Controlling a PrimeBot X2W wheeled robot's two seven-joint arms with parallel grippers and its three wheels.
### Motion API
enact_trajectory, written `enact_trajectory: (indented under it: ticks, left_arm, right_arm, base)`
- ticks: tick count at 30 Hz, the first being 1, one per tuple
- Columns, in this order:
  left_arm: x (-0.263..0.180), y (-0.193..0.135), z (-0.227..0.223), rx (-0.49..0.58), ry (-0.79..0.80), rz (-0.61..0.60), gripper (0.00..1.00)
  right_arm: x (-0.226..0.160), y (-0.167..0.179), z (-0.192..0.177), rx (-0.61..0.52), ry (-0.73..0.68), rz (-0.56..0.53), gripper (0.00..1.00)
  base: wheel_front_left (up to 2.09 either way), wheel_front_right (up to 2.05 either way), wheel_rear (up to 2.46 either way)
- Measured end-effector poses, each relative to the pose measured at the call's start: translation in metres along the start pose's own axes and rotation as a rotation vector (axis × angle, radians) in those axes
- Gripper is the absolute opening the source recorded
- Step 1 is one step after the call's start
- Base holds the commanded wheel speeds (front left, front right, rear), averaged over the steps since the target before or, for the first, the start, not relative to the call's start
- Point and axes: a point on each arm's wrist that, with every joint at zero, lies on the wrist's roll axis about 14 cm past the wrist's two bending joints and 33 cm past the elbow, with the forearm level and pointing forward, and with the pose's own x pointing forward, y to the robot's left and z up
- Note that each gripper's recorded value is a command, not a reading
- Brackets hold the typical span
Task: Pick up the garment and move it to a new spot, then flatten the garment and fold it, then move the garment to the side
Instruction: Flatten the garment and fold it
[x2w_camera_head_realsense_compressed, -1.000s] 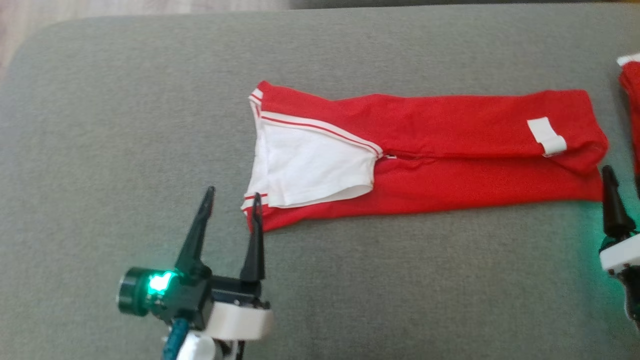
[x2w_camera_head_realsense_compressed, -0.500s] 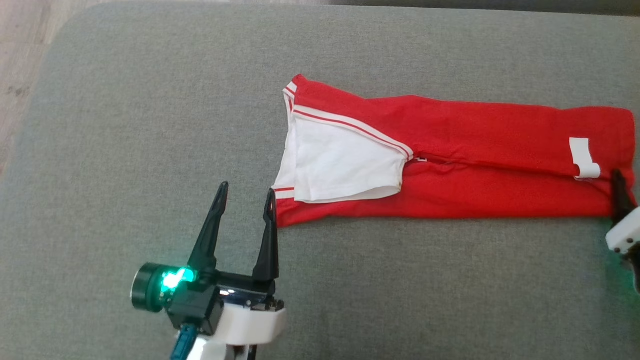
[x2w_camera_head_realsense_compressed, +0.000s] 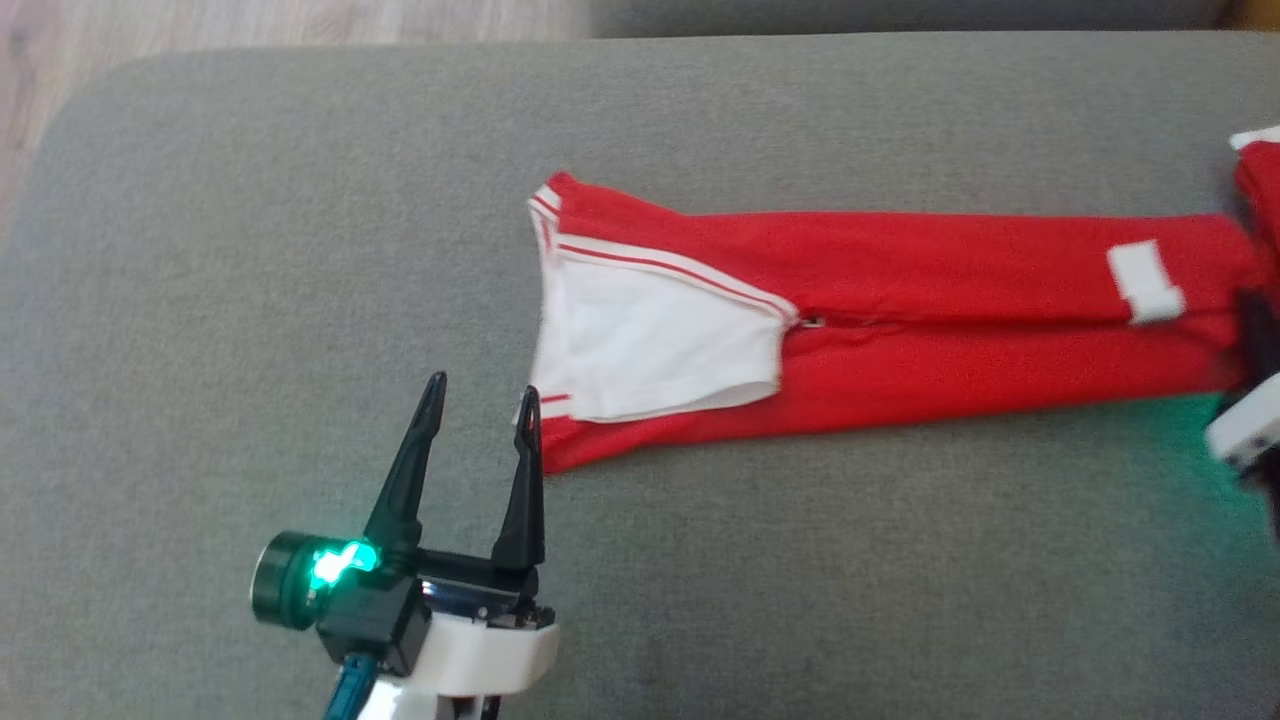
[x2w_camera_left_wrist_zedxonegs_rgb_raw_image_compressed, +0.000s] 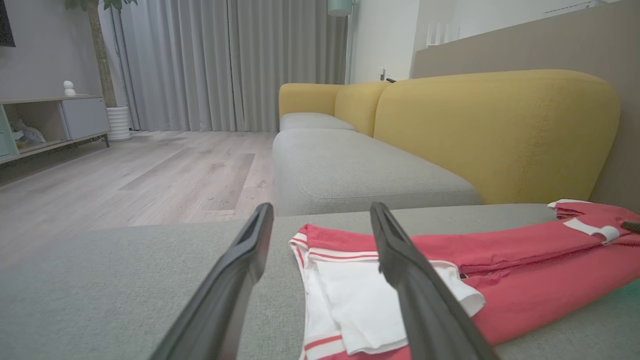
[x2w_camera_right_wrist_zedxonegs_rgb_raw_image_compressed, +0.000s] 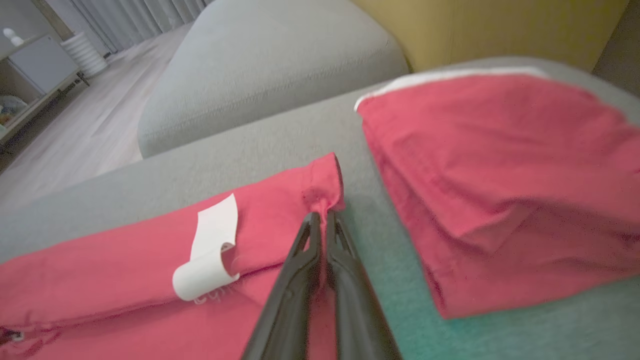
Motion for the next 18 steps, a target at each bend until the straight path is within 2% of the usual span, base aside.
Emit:
enact_trajectory:
  ticks: [5,11,14,18]
  left_arm:
    - [0.000,-0.004,0.003,0.002,-0.011,-0.018,1.00]
    - [-0.001,-0.008,0.004,0.000,-0.015,-0.032,1.00]
    - [-0.003,-0.008,0.005,-0.002,-0.017,-0.037,1.00]
    - [-0.005,-0.008,0.007,-0.003,-0.021,-0.035,1.00]
  right_arm:
    - [-0.012,-0.014,0.053,-0.036,-0.124,-0.008,0.00]
    - [-0.022,0.018,0.095,-0.051,-0.219,0.089,0.00]
    - [-0.031,0.060,0.115,-0.048,-0.274,0.200,0.00]
    - [-0.043,0.137,0.115,-0.028,-0.271,0.401,0.00]
  base:
    - [0.00,0.00,0.00]
    - [0.00,0.00,0.00]
    - [0.00,0.00,0.00]
    - [0.00,0.00,0.00]
